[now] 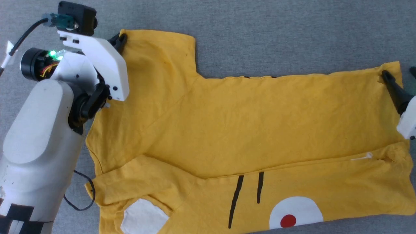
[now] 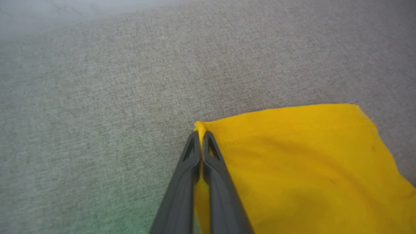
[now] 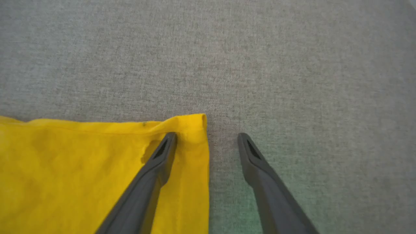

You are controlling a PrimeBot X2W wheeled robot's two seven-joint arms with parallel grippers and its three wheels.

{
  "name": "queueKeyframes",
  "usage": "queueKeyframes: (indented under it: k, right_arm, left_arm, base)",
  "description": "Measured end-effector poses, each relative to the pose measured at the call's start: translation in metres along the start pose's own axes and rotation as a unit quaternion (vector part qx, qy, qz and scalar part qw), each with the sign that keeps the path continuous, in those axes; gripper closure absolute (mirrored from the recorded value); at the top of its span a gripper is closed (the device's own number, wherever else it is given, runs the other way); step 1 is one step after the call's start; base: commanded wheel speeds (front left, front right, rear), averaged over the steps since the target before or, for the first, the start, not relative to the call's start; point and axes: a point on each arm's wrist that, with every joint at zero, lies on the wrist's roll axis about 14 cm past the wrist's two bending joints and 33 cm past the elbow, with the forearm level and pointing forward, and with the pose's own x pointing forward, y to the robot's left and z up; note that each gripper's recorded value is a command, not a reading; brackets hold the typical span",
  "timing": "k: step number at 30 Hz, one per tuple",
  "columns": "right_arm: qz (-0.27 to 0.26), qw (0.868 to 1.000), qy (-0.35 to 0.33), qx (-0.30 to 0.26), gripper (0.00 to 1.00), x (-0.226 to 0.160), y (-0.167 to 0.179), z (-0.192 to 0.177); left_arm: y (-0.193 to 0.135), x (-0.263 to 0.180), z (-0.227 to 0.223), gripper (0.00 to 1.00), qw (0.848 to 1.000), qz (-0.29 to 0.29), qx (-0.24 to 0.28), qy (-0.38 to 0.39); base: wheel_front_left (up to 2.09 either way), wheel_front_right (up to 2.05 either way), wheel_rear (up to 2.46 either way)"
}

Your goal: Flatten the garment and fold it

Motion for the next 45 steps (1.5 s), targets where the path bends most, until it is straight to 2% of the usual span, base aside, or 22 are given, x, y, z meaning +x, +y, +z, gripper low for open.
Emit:
queueKeyframes:
  k: [2, 3, 5, 11, 17, 21, 28, 36, 45]
  right_arm:
    - [0.008, 1.000, 0.008, 0.003, 0.00, 0.005, 0.005, -0.005]
    - [0.010, 1.000, 0.009, 0.003, 0.14, 0.007, 0.005, -0.005]
    - [0.016, 1.000, 0.014, 0.007, 1.00, 0.011, 0.008, -0.005]
    - [0.024, 0.999, 0.013, 0.021, 1.00, 0.019, 0.012, 0.000]
    - [0.015, 0.999, -0.029, 0.025, 1.00, 0.008, 0.008, 0.018]
    - [0.001, 0.997, -0.067, 0.030, 1.00, -0.011, -0.002, 0.033]
    - [-0.015, 0.994, -0.089, 0.057, 1.00, -0.052, -0.010, 0.021]
    - [-0.012, 0.991, -0.096, 0.091, 1.00, -0.088, 0.000, -0.001]
    - [-0.013, 0.988, -0.072, 0.134, 1.00, -0.115, 0.011, -0.041]
  left_arm:
    - [0.002, 0.001, -0.001, 1.00, 1.000, 0.001, -0.001, 0.001]
    - [0.002, 0.001, -0.002, 1.00, 1.000, 0.001, -0.002, 0.001]
    - [0.004, 0.002, -0.002, 1.00, 1.000, 0.002, -0.004, 0.000]
    - [0.005, 0.002, -0.002, 1.00, 1.000, 0.003, -0.007, -0.005]
    - [0.012, -0.012, 0.017, 1.00, 0.998, 0.012, -0.019, -0.060]
    - [0.017, -0.035, 0.039, 1.00, 0.992, 0.016, -0.028, -0.120]
    - [0.014, -0.093, 0.047, 1.00, 0.979, 0.020, -0.052, -0.198]
    - [0.013, -0.153, 0.009, 1.00, 0.970, 0.047, -0.106, -0.214]
    - [0.006, -0.194, -0.070, 1.00, 0.964, 0.081, -0.194, -0.161]
  base:
    - [0.00, 0.00, 0.00]
    - [0.00, 0.00, 0.00]
    - [0.00, 0.00, 0.00]
    - [0.00, 0.00, 0.00]
    - [0.00, 0.00, 0.00]
    - [0.00, 0.00, 0.00]
    - [0.00, 0.00, 0.00]
    - [0.00, 0.00, 0.00]
    - [0.00, 0.00, 0.00]
